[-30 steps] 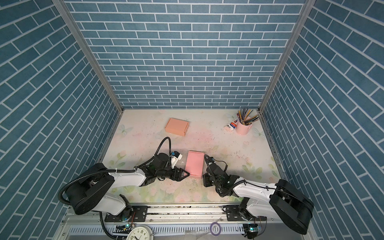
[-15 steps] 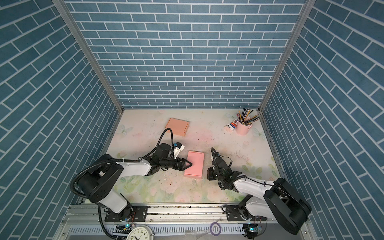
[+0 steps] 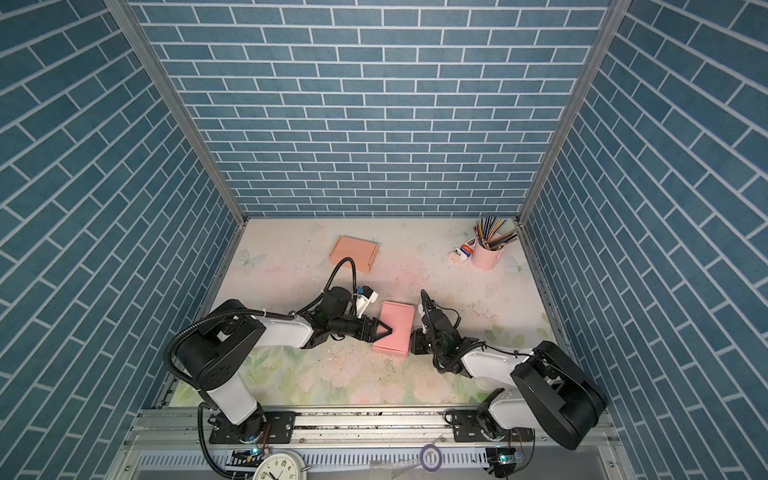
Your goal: Fold the paper box
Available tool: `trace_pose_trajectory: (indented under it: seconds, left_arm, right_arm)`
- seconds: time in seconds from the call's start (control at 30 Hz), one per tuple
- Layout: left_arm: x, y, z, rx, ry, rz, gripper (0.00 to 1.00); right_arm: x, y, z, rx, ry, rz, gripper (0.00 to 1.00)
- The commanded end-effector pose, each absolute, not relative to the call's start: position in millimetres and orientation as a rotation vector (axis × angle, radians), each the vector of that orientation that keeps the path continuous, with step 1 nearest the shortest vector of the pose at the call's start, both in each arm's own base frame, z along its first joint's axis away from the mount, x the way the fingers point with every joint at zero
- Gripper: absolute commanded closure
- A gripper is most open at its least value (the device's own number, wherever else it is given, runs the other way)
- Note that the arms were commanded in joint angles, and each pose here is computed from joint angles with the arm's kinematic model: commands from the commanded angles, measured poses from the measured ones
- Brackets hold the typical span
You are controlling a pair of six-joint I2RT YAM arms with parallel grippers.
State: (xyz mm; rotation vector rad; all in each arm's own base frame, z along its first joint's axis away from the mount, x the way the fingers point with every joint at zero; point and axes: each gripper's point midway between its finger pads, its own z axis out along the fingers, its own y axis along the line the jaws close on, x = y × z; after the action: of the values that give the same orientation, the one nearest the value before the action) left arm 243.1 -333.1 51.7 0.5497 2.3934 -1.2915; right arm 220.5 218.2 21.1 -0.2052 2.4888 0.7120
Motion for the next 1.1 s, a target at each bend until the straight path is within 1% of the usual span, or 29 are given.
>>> trace_pose_trajectory:
  seconds: [0.0, 0.2, 0.37, 0.57, 0.77, 0.93, 1.07]
  left_arm:
    - [239.3, -349.5, 63.3, 0.591, 2.342, -1.344, 0.19]
    - [241.3, -343.7, 58.2, 0.580, 2.365, -1.286, 0.22]
    - [245.4, -337.6, 58.0, 0.561, 2.370, -1.270, 0.22]
    - [255.8, -335.8, 64.5, 0.547, 2.355, -1.265, 0.22]
    - [265.5, -341.2, 66.7, 0.558, 2.353, -1.252, 0.22]
    - [273.0, -346.8, 66.2, 0.587, 2.353, -1.228, 0.23]
    - [277.2, -351.9, 67.4, 0.599, 2.346, -1.233, 0.23]
  right_arm:
    - [215.6, 221.5, 19.8, -0.240, 2.510, 0.729, 0.92]
    - [213.6, 208.0, 23.4, -0.220, 2.504, 0.672, 0.91]
    - [215.2, 191.9, 23.7, -0.183, 2.502, 0.648, 0.90]
    - [230.6, 179.9, 30.9, -0.161, 2.484, 0.626, 0.89]
    - [251.1, 181.7, 35.7, -0.162, 2.475, 0.617, 0.90]
    - [265.3, 183.5, 30.2, -0.168, 2.488, 0.582, 0.90]
    - [271.6, 191.5, 25.5, -0.176, 2.493, 0.610, 0.91]
